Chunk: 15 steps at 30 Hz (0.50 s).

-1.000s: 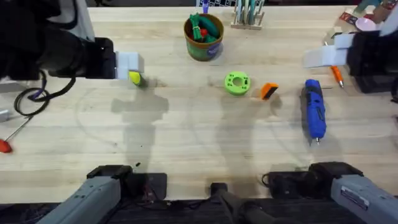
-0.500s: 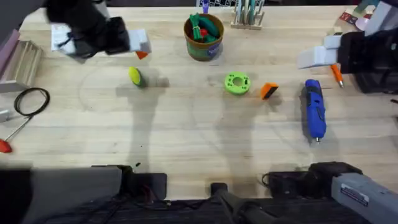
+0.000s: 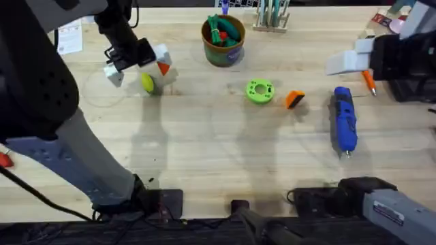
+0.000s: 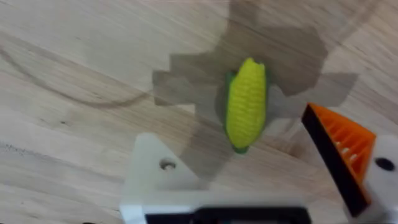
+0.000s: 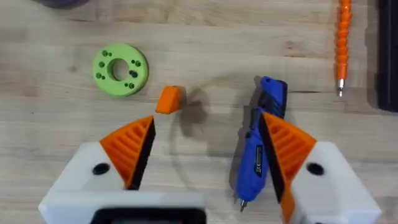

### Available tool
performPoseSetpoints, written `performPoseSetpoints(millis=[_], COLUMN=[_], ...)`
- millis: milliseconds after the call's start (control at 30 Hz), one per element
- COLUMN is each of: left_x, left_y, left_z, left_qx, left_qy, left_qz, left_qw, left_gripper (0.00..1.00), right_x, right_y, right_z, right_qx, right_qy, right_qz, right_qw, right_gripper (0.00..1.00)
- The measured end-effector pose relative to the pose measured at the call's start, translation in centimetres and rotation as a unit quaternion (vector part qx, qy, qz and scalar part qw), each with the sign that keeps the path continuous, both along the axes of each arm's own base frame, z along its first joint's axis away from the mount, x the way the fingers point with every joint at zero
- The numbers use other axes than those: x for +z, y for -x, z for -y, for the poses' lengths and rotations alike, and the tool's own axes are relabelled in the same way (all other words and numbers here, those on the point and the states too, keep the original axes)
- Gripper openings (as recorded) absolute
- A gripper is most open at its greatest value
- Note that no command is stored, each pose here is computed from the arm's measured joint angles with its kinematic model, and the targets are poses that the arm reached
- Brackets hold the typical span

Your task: Pick up the gripper from the table and insert it into the empty holder that is missing its gripper. Then pick up a screw, insert it into the mounting hole, and use the screwdriver to tighten it. Finally, clean up the table by picking up the vegetable and placing it into the bucket.

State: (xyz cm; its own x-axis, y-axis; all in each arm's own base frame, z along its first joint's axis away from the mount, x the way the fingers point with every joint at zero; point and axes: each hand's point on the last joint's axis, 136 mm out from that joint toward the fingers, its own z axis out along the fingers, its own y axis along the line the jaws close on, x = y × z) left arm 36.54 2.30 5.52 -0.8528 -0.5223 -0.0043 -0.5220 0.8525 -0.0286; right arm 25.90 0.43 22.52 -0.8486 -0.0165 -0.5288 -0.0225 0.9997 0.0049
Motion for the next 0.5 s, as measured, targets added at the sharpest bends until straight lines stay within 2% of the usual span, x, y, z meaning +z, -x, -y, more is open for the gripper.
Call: performPoseSetpoints(millis=[167, 267, 333, 433, 467, 500], left_x=[-0.7, -1.1, -1.6, -2.3, -2.3, -2.3], left_y=[0.2, 0.2, 0.3, 0.4, 0.3, 0.3], left_z=[-0.8, -0.8, -0.7, -0.6, -0.6, -0.6], left_qx=[0.013, 0.011, 0.009, 0.005, 0.002, 0.001], left_qy=[-0.003, -0.003, -0.003, 0.0, 0.002, 0.0], left_qz=[-0.01, -0.016, -0.023, -0.032, -0.03, -0.03], left_qw=[1.0, 1.0, 1.0, 0.999, 1.0, 1.0], left_gripper=[0.935, 0.83, 0.615, 0.16, 0.047, 0.012], right_x=[0.0, 0.0, 0.0, 0.0, 0.0, 0.0], right_y=[0.0, 0.0, 0.0, 0.0, 0.0, 0.0], right_z=[0.0, 0.0, 0.0, 0.0, 0.0, 0.0], right_qx=[0.0, 0.0, 0.0, 0.0, 0.0, 0.0], right_qy=[0.0, 0.0, 0.0, 0.0, 0.0, 0.0], right_qz=[0.0, 0.0, 0.0, 0.0, 0.0, 0.0], right_qw=[1.0, 1.0, 1.0, 1.0, 1.0, 1.0], right_gripper=[0.99, 0.991, 0.991, 0.991, 0.991, 0.991])
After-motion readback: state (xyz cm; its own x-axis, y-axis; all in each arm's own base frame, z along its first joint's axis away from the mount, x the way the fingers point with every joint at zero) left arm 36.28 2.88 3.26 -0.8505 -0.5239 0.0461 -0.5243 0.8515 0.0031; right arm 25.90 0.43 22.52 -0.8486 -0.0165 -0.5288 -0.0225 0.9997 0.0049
